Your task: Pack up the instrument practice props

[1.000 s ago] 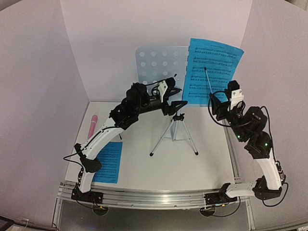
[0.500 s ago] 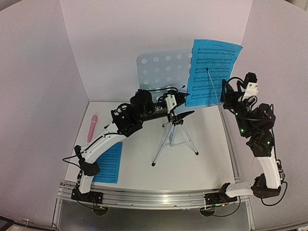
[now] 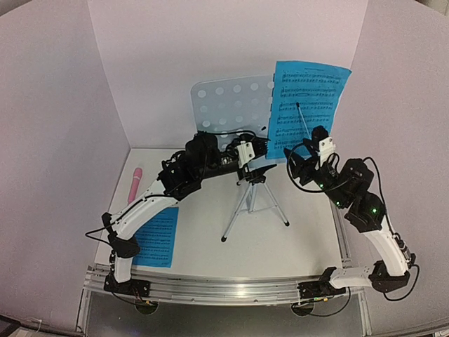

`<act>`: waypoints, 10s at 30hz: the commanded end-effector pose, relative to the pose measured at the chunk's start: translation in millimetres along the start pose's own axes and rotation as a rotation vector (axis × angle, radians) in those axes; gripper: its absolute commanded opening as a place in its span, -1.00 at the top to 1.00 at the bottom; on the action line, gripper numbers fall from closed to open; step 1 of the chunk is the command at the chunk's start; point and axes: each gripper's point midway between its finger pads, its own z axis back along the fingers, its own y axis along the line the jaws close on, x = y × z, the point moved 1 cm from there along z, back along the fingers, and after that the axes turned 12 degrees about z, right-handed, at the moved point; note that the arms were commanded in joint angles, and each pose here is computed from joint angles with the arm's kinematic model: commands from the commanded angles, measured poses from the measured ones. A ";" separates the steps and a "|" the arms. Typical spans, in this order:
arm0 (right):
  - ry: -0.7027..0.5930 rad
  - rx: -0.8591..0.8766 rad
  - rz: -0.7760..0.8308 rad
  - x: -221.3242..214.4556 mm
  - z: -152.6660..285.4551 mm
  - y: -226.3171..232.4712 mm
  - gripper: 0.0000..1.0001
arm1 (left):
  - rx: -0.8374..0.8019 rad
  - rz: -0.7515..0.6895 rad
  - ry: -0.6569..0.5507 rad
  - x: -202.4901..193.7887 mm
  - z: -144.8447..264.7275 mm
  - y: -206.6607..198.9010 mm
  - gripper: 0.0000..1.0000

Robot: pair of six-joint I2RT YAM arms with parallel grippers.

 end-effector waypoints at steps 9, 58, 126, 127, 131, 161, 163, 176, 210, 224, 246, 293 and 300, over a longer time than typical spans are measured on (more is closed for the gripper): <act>0.002 0.531 0.013 -35.8 2.8 100.3 -0.34 | -0.021 -0.045 0.028 31.3 47.1 -4.8 -0.53; 0.018 -0.195 -0.046 -171.0 -88.6 117.2 -0.33 | 0.351 -0.149 0.242 55.2 183.9 40.1 -0.69; 0.042 -0.892 -0.070 -154.9 -227.8 70.8 1.00 | 0.462 -0.157 0.274 35.9 208.1 50.1 -0.76; 0.043 -0.887 -0.066 -154.5 -226.4 71.5 1.00 | 0.459 -0.158 0.273 35.6 207.4 49.6 -0.76; 0.050 -0.882 -0.063 -155.7 -219.2 68.7 1.00 | 0.448 -0.161 0.273 32.5 203.5 48.1 -0.77; 0.077 -0.726 0.051 -141.6 -160.9 102.5 -0.56 | 0.346 -0.099 0.228 32.2 168.5 38.5 -0.77; 0.073 -0.674 0.095 -142.4 -153.2 112.7 -0.57 | 0.340 -0.065 0.221 32.5 166.2 37.5 -0.76; 0.217 -0.059 0.372 -189.6 -99.6 211.0 -0.59 | 0.249 0.213 0.192 29.8 141.9 28.6 -0.73; 0.006 -0.072 -0.234 49.4 -40.2 19.0 -0.49 | 0.177 0.726 0.088 -17.7 67.9 95.0 -0.55; -0.013 -0.198 -0.179 41.0 -72.9 8.7 -0.43 | 0.164 0.784 0.103 -44.7 46.3 99.7 -0.55; 0.013 -0.230 -0.190 16.4 -86.0 2.9 0.02 | 0.040 0.786 0.047 -39.9 27.5 91.1 0.20; -0.018 -0.258 -0.230 16.2 -72.8 -7.7 0.91 | 0.521 0.444 0.242 24.3 275.9 113.9 1.00; -0.024 -0.190 -0.210 17.2 -78.4 4.7 -0.15 | 0.679 0.495 0.351 -3.5 334.9 104.5 1.00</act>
